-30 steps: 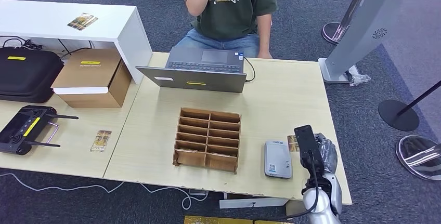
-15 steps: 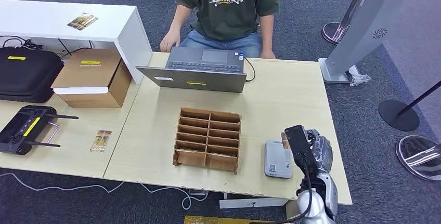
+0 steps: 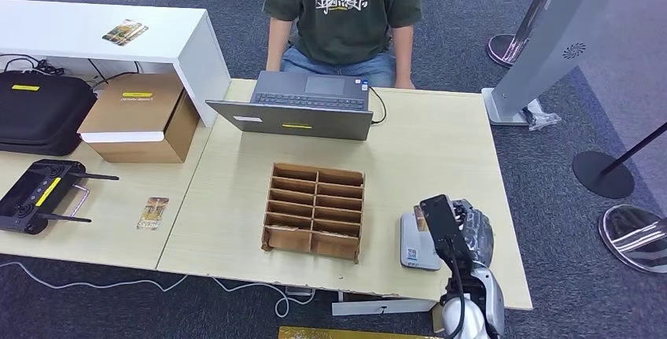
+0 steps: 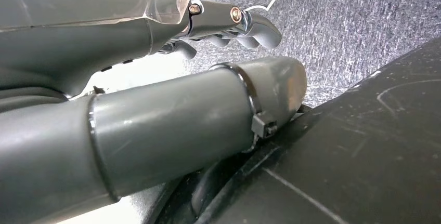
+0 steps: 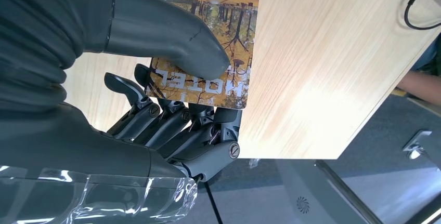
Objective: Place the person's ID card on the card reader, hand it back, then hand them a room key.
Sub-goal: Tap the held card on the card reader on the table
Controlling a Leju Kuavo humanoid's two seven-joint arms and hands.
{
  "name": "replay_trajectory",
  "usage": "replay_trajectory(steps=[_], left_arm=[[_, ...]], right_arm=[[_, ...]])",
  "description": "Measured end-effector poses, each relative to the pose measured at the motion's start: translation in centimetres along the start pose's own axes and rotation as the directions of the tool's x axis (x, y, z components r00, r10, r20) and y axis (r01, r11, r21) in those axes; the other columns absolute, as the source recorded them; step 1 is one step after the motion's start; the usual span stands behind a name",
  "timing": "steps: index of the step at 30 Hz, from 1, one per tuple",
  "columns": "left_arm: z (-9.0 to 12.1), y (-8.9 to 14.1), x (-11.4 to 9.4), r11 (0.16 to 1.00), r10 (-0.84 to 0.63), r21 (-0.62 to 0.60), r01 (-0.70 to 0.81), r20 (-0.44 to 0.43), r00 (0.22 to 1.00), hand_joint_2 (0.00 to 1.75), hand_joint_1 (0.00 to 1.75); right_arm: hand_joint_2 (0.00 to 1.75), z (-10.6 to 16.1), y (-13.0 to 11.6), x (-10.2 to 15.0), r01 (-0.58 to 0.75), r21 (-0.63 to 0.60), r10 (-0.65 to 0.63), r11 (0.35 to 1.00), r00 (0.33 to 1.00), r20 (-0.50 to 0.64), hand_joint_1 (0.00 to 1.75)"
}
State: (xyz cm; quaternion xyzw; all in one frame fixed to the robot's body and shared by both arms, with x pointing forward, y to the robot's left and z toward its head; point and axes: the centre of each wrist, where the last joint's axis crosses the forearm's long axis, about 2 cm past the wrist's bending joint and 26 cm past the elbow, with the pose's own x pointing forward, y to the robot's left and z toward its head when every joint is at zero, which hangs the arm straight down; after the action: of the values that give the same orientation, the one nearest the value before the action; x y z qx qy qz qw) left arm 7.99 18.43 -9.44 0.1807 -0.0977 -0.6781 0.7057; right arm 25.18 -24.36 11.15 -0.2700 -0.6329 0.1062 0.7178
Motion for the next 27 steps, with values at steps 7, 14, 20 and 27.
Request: replay_trajectory(steps=[7, 14, 20, 27], left_arm=[[0.0, 0.0, 0.0, 1.0, 0.0, 0.0, 0.0, 0.0, 1.0, 0.0, 0.0], [0.0, 0.0, 0.0, 1.0, -0.002, 0.003, 0.002, -0.001, 1.0, 0.0, 0.0], [0.0, 0.0, 0.0, 1.0, -0.006, 0.008, 0.006, -0.001, 1.0, 0.0, 0.0], [0.0, -0.1, 0.0, 1.0, -0.005, 0.01, 0.005, -0.001, 1.0, 0.0, 0.0]], right_arm=[[1.75, 0.1, 0.3, -0.3, 0.011, 0.021, -0.01, 1.0, 1.0, -0.024, 1.75], [1.75, -0.2, 0.8, -1.3, 0.015, 0.045, -0.012, 0.999, 0.998, -0.068, 1.75], [1.75, -0.8, 0.8, -2.7, 0.03, 0.044, -0.024, 0.999, 0.991, -0.13, 1.75], [1.75, -1.0, 0.6, -4.1, 0.031, 0.034, -0.025, 0.999, 0.983, -0.181, 1.75]])
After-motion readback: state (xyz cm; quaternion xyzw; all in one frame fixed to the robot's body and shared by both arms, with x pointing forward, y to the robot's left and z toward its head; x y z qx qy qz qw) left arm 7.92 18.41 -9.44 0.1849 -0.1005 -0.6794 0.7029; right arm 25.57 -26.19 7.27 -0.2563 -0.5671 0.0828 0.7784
